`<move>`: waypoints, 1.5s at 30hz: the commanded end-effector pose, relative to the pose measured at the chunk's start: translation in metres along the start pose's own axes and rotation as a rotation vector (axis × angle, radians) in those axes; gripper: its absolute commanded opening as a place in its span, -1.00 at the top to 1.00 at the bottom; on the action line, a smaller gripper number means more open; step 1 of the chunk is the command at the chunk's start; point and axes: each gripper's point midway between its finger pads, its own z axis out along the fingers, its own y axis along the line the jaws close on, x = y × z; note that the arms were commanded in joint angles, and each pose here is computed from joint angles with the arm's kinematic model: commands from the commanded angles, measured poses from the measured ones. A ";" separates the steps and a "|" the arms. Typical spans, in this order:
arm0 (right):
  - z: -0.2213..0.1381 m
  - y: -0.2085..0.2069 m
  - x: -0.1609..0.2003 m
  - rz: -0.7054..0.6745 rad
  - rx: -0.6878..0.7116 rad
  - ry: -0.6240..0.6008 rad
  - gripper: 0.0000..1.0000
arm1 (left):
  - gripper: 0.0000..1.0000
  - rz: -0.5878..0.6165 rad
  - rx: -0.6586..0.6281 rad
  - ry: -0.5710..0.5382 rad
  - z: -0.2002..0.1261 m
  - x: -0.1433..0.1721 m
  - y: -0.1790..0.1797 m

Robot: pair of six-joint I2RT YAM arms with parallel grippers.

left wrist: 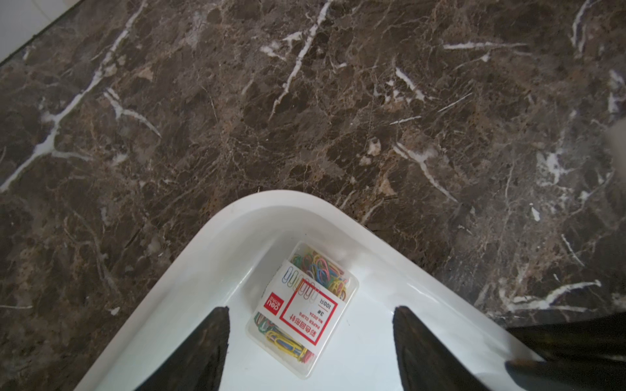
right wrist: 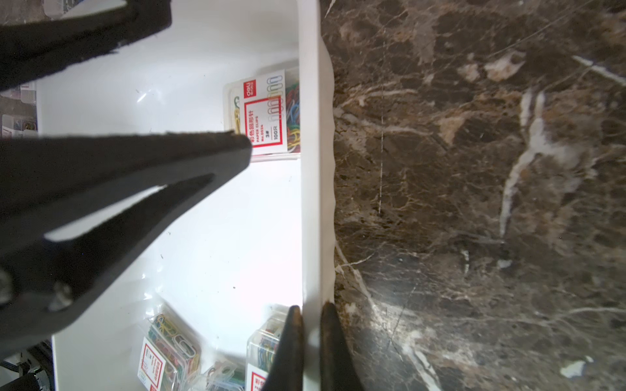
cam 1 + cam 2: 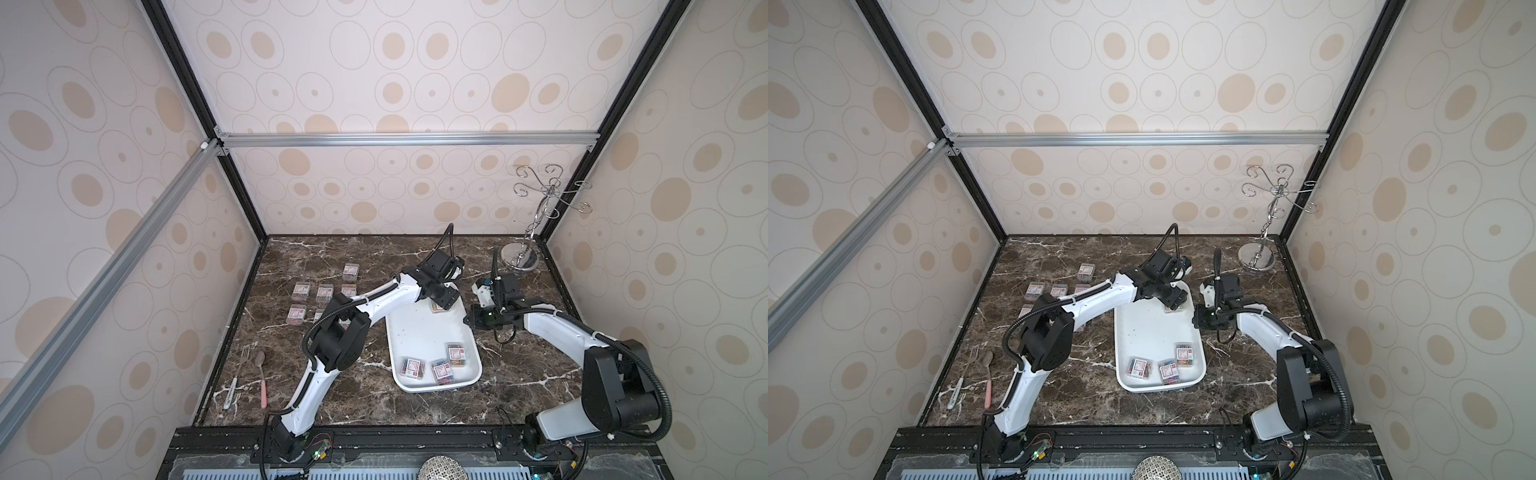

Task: Take the paper clips out of the storage box
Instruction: Adjust the boxed paper clips in the storage box.

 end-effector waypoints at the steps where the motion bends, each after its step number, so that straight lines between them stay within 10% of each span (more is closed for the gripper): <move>1: 0.000 -0.003 0.017 -0.016 0.026 0.058 0.85 | -0.52 0.131 0.034 0.094 0.012 0.019 -0.008; 45: 0.000 -0.002 0.013 -0.022 0.029 0.060 0.85 | -0.33 0.063 0.067 0.127 0.012 0.043 -0.001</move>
